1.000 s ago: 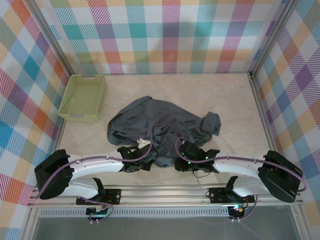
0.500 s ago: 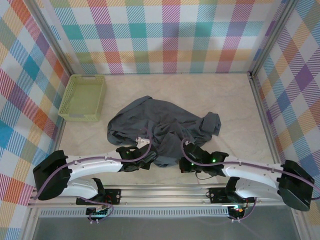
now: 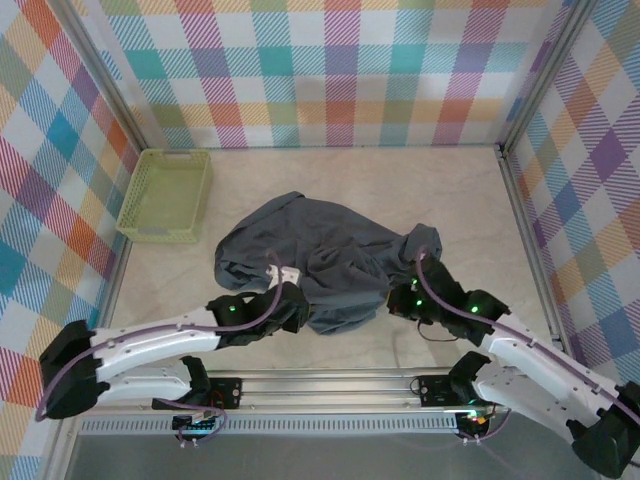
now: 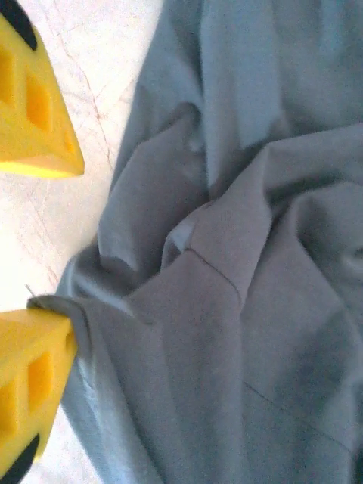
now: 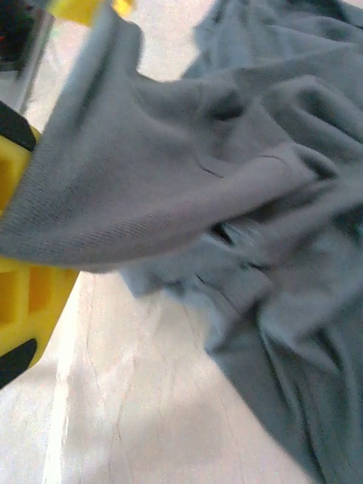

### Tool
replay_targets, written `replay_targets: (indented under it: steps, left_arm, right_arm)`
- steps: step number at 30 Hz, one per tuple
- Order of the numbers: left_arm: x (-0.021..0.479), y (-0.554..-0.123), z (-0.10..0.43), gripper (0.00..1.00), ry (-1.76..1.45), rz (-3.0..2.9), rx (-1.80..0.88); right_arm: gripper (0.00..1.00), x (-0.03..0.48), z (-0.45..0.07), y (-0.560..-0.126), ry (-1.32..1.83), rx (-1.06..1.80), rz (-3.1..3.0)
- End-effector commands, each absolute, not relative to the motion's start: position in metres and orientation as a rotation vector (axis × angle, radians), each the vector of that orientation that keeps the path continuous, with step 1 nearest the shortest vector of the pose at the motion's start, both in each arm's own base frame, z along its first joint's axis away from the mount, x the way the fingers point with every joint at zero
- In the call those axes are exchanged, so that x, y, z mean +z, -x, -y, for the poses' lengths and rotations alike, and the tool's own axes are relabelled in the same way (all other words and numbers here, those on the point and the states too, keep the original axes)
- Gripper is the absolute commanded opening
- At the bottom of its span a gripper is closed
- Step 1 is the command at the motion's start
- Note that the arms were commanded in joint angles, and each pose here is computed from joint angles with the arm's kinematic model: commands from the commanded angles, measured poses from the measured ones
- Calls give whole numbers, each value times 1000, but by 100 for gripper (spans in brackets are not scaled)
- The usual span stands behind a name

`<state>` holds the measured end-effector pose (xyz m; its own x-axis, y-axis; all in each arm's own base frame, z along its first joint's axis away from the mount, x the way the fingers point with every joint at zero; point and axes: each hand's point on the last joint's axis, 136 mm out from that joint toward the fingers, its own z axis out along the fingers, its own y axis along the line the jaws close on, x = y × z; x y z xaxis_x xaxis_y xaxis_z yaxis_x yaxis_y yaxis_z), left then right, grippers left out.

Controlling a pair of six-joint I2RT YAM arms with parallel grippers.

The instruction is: Fold the inside-out t-shirt

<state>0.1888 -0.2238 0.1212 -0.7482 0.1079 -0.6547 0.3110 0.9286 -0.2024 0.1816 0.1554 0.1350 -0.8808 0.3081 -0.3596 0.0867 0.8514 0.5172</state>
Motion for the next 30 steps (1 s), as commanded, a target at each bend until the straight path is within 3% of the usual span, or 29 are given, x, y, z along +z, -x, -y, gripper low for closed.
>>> replay_targets:
  steps: [1,5,10,15,20,30]
  left_arm:
    - [138,-207,179,61,-184,-2378,-294]
    - [137,-239,112,75,155,-2440,-144]
    - [109,-258,59,78,469,-2546,-13]
    - [84,-276,64,79,526,-2605,-52]
    - [57,-284,85,58,484,-2715,-131]
    - [35,-274,77,43,505,-2760,-66]
  right_arm:
    - [0,150,-103,-187,-440,488,-2571]
    - [0,166,-60,-203,-608,395,-2492]
    - [0,179,-32,-219,-695,384,-2428]
    - [0,178,-21,-226,-719,363,-2408]
    - [0,175,-17,-230,-734,364,-2399]
    - [0,170,-22,-238,-718,398,-2411]
